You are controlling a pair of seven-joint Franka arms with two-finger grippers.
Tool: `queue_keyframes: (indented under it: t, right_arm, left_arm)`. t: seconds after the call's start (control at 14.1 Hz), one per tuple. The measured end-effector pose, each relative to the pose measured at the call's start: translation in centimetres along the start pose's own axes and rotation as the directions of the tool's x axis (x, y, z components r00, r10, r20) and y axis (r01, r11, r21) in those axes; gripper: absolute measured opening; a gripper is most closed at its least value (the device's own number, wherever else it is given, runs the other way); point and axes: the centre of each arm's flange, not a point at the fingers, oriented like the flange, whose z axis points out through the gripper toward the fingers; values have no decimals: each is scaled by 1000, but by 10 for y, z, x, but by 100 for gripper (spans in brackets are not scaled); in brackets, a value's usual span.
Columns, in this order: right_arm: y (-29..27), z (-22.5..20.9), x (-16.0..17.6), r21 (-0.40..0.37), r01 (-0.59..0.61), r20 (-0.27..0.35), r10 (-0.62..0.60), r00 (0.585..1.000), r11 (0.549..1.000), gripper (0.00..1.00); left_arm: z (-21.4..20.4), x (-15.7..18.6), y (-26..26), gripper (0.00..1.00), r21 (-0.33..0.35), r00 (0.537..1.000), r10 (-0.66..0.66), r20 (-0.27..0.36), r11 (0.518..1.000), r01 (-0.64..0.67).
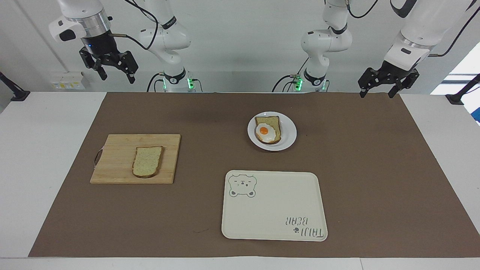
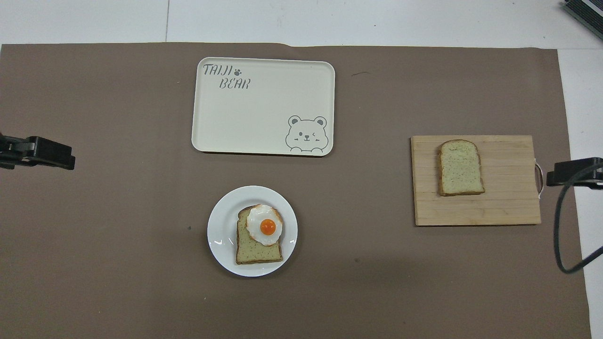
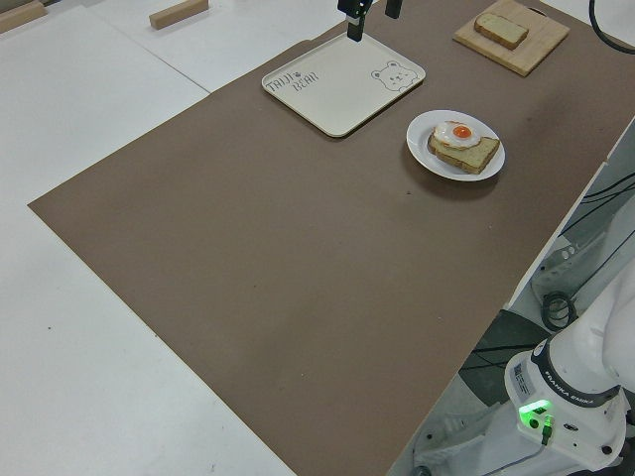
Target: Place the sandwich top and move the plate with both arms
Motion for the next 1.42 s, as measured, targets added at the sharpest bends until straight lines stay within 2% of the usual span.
queue_keyframes:
  t: [1.42]
  right_arm:
    - [-5, 0, 0, 1, 9, -9, -9, 1000, 1000, 100]
  left_arm:
    - [0, 0, -1, 100, 0, 1000, -2, 0, 1000, 2]
